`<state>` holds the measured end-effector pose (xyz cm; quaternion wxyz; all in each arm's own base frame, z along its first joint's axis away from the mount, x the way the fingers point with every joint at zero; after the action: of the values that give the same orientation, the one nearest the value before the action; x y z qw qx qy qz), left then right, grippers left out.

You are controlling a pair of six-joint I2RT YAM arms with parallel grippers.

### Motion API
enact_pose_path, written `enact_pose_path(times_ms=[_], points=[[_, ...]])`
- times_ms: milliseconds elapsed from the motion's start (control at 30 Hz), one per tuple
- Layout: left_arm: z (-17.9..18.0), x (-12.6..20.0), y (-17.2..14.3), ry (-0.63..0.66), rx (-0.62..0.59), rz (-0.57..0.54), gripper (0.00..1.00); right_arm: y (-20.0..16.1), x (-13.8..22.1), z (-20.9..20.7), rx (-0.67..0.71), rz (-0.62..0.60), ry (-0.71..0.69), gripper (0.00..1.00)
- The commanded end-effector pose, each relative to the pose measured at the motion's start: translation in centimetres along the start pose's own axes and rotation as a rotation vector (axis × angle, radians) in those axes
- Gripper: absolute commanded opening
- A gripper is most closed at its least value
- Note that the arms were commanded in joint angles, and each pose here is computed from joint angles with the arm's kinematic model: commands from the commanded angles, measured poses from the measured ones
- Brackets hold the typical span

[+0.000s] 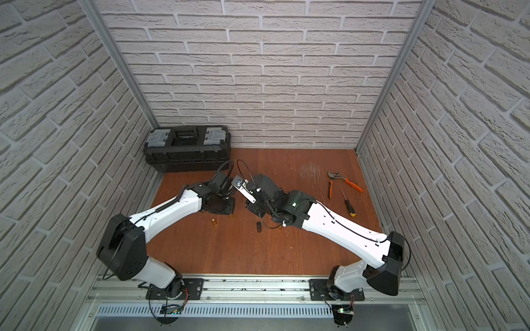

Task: Open the lipstick cap
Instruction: Place the lipstick at the center of the board.

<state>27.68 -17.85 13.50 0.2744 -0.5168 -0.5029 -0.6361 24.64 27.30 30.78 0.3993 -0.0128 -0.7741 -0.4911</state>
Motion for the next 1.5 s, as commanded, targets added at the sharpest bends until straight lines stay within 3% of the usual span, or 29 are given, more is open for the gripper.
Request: enact_pose_path(times_ms=[0,1200,1467], points=[[0.6,-0.8,-0.2,0.055,-0.015,-0.03,0.17,-0.4,-0.6,0.0,-0.01,0.009,-0.017,0.39],[-0.2,-1.9,-4.6,0.105,-0.084,-0.073,0.2,-1.0,-2.4,1.0,0.02,0.063,-0.002,0.39],[-0.3,-2.2,-5.4,0.096,-0.081,-0.059,0.25,-1.0,-2.9,1.2,0.031,0.075,-0.001,0.38]])
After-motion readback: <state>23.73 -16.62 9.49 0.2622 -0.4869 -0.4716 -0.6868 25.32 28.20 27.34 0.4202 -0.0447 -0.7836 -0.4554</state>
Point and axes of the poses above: each gripper's point midway between its finger pads, its own x axis back along the fingers, its own z axis along the line the jaws close on, y = z × x, the point moved 4 cm from there along x, back along the fingers, and after that the axes turned 15 degrees about -x, right-handed, at the moved point
